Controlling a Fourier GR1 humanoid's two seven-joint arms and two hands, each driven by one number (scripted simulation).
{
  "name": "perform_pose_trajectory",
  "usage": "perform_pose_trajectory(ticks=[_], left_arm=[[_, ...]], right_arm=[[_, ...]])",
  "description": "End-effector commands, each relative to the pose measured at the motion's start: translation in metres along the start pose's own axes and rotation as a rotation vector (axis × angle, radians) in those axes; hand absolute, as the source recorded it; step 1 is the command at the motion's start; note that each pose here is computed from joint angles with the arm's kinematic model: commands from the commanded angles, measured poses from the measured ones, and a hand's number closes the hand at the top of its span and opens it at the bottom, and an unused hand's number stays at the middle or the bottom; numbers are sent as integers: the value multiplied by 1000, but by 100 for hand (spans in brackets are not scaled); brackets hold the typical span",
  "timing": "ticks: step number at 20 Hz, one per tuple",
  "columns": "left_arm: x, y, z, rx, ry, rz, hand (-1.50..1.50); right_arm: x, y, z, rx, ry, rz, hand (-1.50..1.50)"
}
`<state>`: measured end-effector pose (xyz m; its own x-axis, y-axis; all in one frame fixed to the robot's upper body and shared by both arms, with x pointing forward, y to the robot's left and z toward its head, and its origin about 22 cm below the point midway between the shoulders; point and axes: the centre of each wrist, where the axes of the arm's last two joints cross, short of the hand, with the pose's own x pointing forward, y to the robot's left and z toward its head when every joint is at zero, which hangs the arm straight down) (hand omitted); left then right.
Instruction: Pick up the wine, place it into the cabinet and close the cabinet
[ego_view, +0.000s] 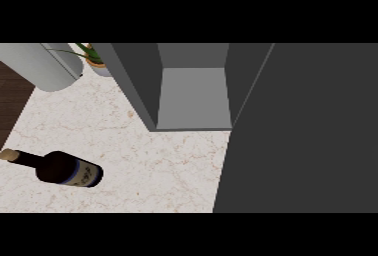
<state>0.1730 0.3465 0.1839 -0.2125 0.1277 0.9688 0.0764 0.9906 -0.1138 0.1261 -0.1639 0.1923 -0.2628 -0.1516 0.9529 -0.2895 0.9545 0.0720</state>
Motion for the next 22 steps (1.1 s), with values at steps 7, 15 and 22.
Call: perform_pose_trajectory(ticks=[7, 15, 22], left_arm=[[-64, 15, 3, 29, 36, -25, -150], [-107, 29, 10, 75, 77, -35, -150], [-131, 55, 36, 100, 85, -65, -150]], right_arm=[[23, 8, 19, -36, -92, 40, -150], [23, 6, 18, -25, -87, 45, -150], [35, 4, 26, -50, -85, 51, -150]])
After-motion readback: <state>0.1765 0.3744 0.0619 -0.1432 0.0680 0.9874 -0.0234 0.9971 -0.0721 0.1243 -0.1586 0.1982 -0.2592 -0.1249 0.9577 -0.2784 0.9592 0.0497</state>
